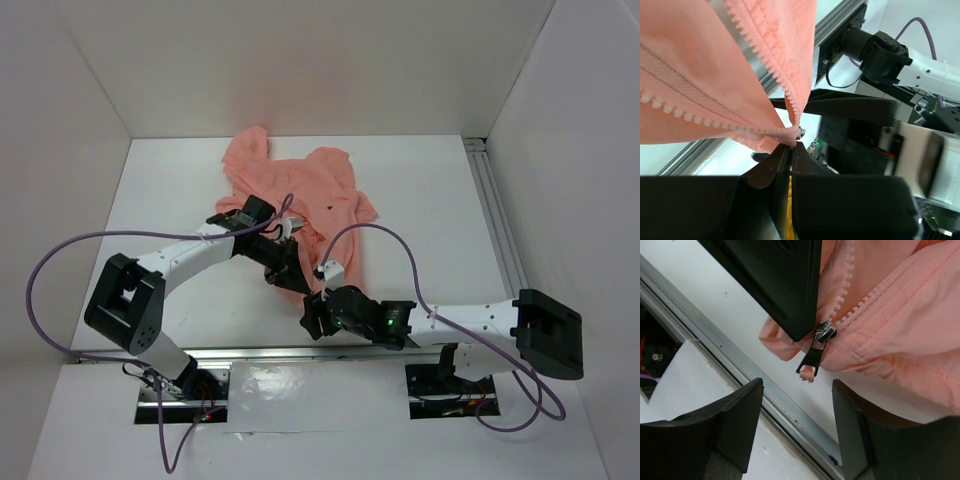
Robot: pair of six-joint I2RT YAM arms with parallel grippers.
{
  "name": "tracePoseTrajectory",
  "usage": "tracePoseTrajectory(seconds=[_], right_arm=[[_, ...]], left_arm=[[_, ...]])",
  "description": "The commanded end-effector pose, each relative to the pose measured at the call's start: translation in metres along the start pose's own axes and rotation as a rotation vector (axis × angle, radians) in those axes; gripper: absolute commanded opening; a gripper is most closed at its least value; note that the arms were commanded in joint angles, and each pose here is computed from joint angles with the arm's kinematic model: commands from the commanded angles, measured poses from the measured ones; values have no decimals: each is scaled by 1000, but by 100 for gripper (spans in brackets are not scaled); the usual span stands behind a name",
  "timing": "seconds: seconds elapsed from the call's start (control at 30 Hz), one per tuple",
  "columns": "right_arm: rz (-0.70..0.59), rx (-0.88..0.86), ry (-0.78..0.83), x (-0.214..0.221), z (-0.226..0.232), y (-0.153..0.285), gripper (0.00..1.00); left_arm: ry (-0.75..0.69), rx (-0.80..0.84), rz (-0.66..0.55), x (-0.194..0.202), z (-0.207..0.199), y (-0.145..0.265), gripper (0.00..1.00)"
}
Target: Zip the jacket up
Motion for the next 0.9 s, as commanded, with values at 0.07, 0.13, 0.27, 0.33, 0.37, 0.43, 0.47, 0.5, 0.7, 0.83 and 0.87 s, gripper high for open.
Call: tracePoseTrajectory(seconds=[0.07,0.13,0.27,0.33,0.37,0.43,0.47,0.5,0.7,0.83,0.87], right_arm=[[-108,3,18,-17,5,-8,58],[-111,11,18,-17,4,-8,57],[-140,11,18,-20,4,-9,53],[-145,19,17,-20,3,-11,47],[-143,11,21,-19,6,-10,41],[-135,14,24,-17,5,-10,35],[-135,14,24,-17,5,-10,28],[-131,6,30,-17,8,-7,23],[-112,16,41,-19,7,5,15],[-127,25,37,-24,3,16,4],[-126,37,38,-25,1,19,0]], left_arm=[[-26,44,7,12,-8,8,0],[-19,40,11,13,-5,7,0],[-26,44,7,14,-6,8,0],[-26,44,7,14,-6,8,0],[-26,38,1,14,-6,8,0],[-26,38,0,14,-6,8,0],[-26,38,0,14,-6,8,0],[-26,38,0,14,-6,8,0],[-35,32,-7,13,-5,8,0],[-32,17,-6,12,-2,6,0],[-32,17,-6,12,-2,6,0]])
Point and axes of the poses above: each gripper's point midway between its finger pads, its own y axis back along the fingers, its own z axis along the line the jaws close on, x = y × z, the point moved 7 cm from there along y, back along the fingers, and after that the axes turned 12 degrees about y, right-handed, at the moved point
